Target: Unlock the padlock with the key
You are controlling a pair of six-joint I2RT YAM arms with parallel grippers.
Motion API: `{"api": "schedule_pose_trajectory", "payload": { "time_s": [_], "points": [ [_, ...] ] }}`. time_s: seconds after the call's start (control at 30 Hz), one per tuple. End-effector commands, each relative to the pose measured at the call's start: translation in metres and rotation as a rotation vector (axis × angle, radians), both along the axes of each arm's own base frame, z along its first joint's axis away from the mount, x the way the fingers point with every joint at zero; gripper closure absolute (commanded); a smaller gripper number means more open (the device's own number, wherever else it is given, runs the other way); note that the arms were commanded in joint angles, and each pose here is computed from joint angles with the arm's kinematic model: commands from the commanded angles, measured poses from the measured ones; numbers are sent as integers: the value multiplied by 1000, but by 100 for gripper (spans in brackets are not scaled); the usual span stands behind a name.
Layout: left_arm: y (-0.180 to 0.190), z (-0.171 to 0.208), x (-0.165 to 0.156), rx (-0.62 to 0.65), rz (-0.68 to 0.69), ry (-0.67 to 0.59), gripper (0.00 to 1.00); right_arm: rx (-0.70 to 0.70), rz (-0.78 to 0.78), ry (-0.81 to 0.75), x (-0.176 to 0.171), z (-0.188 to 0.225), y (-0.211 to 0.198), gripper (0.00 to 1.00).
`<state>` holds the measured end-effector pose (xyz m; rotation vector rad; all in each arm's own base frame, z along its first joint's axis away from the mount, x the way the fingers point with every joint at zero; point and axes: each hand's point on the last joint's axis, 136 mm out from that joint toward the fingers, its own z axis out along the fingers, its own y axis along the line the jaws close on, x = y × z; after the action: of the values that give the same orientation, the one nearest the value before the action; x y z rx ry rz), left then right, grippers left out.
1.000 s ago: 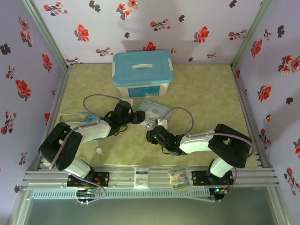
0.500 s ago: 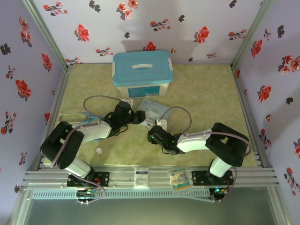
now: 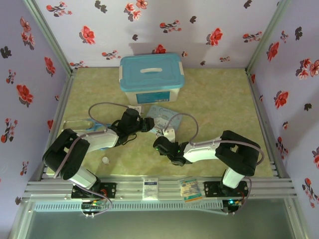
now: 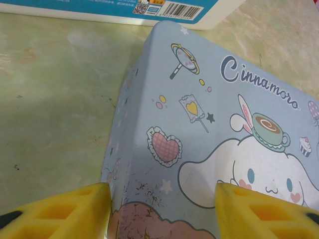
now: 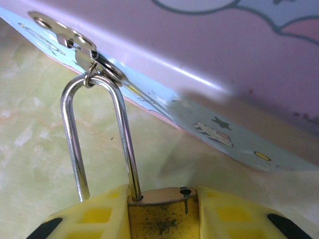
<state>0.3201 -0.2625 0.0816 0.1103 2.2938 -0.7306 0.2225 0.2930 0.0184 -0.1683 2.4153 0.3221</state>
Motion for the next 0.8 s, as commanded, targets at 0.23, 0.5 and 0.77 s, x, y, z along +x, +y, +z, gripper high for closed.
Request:
{"api": "schedule_pose_trajectory", "payload": {
  "time_s": [0.23, 0.5, 0.77],
  "points": [
    [2, -26, -32, 59, 10, 80, 51, 42, -25, 41, -14, -5, -22, 80],
    [-1, -44, -57, 78, 20, 125, 55, 175, -110, 88, -24, -9, -40, 82],
    [-12, -41, -85, 37, 42, 133, 56, 323, -253, 113, -30, -10, -69, 82]
  ]
}}
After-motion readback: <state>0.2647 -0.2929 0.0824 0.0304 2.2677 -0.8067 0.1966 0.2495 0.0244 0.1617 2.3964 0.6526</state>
